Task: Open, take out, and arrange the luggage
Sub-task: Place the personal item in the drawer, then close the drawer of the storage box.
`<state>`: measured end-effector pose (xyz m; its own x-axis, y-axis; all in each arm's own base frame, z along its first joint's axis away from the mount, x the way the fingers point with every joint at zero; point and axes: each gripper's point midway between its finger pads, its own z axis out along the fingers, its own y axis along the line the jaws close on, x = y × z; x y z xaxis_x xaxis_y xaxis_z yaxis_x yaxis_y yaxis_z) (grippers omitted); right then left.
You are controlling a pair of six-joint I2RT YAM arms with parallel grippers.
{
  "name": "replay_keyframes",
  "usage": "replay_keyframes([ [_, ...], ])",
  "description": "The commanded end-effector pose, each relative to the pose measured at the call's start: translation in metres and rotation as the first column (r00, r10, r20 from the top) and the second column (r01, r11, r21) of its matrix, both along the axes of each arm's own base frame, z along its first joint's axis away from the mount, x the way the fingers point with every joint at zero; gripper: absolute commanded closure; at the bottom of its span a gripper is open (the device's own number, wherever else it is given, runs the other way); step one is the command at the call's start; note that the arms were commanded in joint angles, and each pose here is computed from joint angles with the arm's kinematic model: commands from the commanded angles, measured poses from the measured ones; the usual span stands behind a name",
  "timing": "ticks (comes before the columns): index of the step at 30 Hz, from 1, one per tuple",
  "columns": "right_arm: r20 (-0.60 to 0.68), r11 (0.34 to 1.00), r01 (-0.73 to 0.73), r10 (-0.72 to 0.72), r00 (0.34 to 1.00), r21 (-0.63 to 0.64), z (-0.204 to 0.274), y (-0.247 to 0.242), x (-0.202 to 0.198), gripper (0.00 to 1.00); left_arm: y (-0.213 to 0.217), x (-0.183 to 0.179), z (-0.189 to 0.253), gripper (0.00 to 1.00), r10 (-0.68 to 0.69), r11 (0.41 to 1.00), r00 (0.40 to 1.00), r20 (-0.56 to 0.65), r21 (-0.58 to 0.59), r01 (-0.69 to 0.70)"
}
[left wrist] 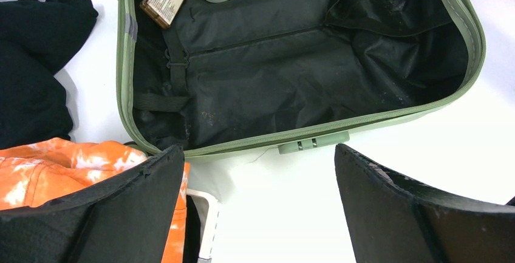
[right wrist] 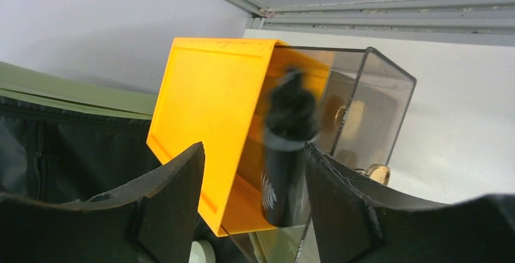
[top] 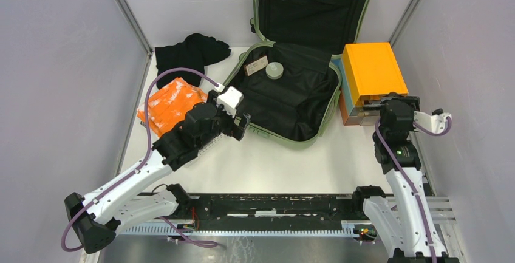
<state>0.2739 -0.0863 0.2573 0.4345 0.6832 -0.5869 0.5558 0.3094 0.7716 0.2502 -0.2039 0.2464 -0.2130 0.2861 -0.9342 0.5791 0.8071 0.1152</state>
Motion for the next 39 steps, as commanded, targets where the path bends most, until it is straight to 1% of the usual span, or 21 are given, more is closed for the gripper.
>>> replay_keyframes([
  [1,0.103,1.0,-0.015,0.015,0.995,-0.001,0.028,-0.002,0.004,0.33,0.004,0.004,0.013,0.02,0.007,1.0,0.998,0.057,0.001,-0.007],
  [6,0.128,0.998,-0.018,0.025,0.991,-0.055,0.05,-0.004,-0.001,0.32,0.004,0.005,0.011,0.02,0.009,1.0,0.998,0.054,0.007,-0.01],
  [9,0.136,0.993,-0.037,0.052,0.989,-0.111,0.063,-0.004,-0.003,0.31,0.005,0.005,0.011,0.02,0.013,1.0,0.998,0.056,0.006,-0.013],
  [12,0.14,0.967,-0.129,0.162,0.977,-0.219,0.078,0.008,-0.001,0.32,0.005,0.005,0.01,0.02,0.014,1.0,0.998,0.055,0.009,-0.015],
  [13,0.142,0.955,-0.169,0.207,0.968,-0.245,0.082,0.015,-0.001,0.33,0.005,0.005,0.01,0.02,0.015,1.0,0.998,0.055,0.009,-0.015],
  [15,0.103,0.927,-0.238,0.278,0.955,-0.291,0.082,0.025,-0.001,0.36,0.005,0.006,0.009,0.02,0.017,1.0,0.998,0.053,0.011,-0.017],
  [18,0.052,0.903,-0.291,0.323,0.945,-0.317,0.077,0.032,-0.009,0.48,0.005,0.006,0.009,0.02,0.018,1.0,0.998,0.054,0.011,-0.018],
  [21,0.007,0.898,-0.323,0.341,0.94,-0.298,0.063,0.035,-0.019,0.6,0.005,0.006,0.009,0.02,0.015,1.0,0.998,0.054,0.011,-0.015],
  [23,-0.026,0.9,-0.349,0.355,0.935,-0.262,0.047,0.039,-0.024,0.66,0.004,0.006,0.009,0.02,0.013,1.0,0.999,0.052,0.013,-0.014],
  [24,-0.036,0.904,-0.351,0.353,0.935,-0.243,0.04,0.039,-0.027,0.71,0.004,0.006,0.009,0.02,0.013,1.0,0.999,0.052,0.012,-0.014],
  [29,-0.106,0.941,-0.311,0.299,0.948,-0.135,-0.003,0.034,-0.04,0.92,0.005,0.006,0.009,0.02,0.016,1.0,0.998,0.053,0.015,-0.017],
  [30,-0.128,0.947,-0.3,0.285,0.95,-0.114,-0.013,0.032,-0.042,1.0,0.005,0.006,0.008,0.02,0.016,1.0,0.998,0.053,0.016,-0.017],
  [33,-0.183,0.963,-0.264,0.249,0.951,-0.059,-0.041,0.028,-0.047,1.0,0.005,0.006,0.009,0.02,0.017,1.0,0.998,0.053,0.016,-0.018],
  [39,-0.222,0.98,-0.198,0.185,0.957,-0.035,-0.069,0.019,-0.041,1.0,0.006,0.006,0.009,0.03,0.018,1.0,0.998,0.054,0.016,-0.019],
])
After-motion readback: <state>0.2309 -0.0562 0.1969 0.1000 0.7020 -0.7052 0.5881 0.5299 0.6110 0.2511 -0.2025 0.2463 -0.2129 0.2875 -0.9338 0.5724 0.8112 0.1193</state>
